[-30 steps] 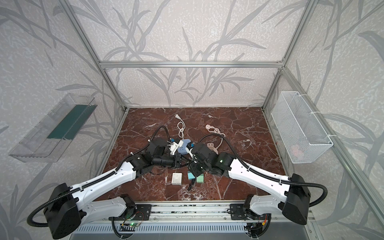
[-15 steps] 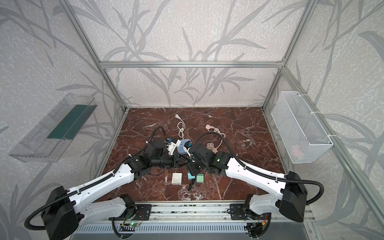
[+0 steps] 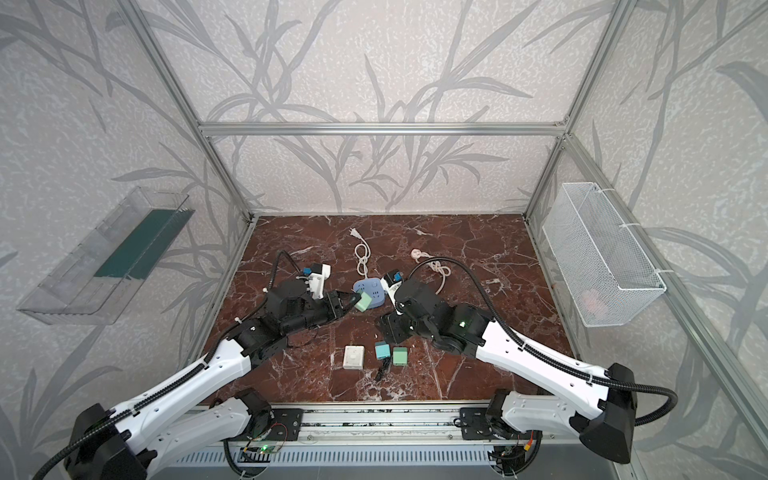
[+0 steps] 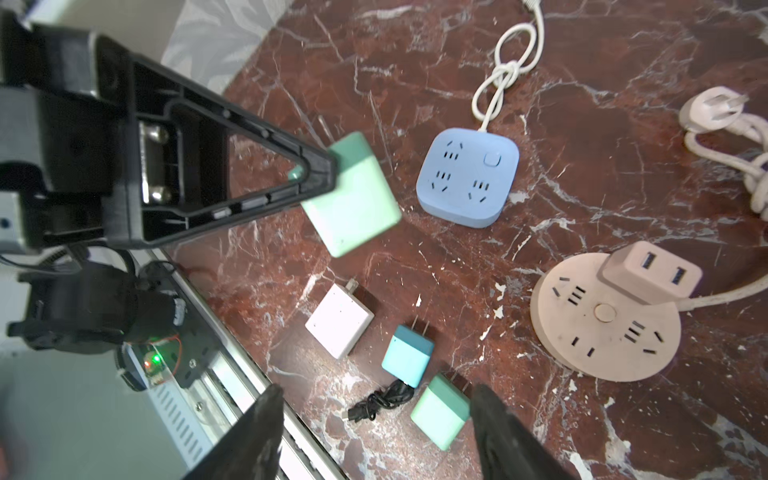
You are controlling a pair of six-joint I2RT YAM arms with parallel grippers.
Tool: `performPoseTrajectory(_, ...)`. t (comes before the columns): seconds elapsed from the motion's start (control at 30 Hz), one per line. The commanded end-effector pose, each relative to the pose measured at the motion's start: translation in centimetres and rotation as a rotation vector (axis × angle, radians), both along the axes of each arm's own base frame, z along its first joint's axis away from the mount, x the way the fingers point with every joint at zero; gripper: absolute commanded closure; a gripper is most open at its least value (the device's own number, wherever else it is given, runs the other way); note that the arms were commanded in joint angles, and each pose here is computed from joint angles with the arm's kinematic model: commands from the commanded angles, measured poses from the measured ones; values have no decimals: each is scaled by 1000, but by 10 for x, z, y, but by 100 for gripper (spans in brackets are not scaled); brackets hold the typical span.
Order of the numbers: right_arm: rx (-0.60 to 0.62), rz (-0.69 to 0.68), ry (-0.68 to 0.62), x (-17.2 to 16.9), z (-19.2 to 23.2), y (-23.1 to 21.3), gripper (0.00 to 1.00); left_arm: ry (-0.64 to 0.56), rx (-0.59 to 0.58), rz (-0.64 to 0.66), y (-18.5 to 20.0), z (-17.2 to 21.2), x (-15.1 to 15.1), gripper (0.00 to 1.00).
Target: Insert the plug
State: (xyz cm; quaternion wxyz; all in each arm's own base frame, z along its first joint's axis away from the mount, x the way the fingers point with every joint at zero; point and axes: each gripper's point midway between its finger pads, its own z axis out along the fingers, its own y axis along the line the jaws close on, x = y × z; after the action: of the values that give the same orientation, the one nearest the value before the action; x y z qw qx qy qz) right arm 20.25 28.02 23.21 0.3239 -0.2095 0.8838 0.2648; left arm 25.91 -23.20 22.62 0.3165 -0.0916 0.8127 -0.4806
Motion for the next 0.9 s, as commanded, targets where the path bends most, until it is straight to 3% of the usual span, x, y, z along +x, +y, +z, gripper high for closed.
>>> performPoseTrajectory(0.0,131,-122,67,12,5,-6,36,-87,-162,108,10,40,19,100)
performPoseTrajectory(0.33,639,-194,113,44,52,7,40,-85,-453,92,-6,71,31,100)
performPoseTrajectory(0.53,870,-227,139,63,70,-9,41,-114,-487,81,-9,79,30,100)
performPoseTrajectory(0.67,965,-215,162,68,78,-8,49,-140,-506,77,-9,87,29,100)
performPoseTrajectory(0.87,1039,-172,190,74,87,4,50,-144,-533,61,-13,90,29,100)
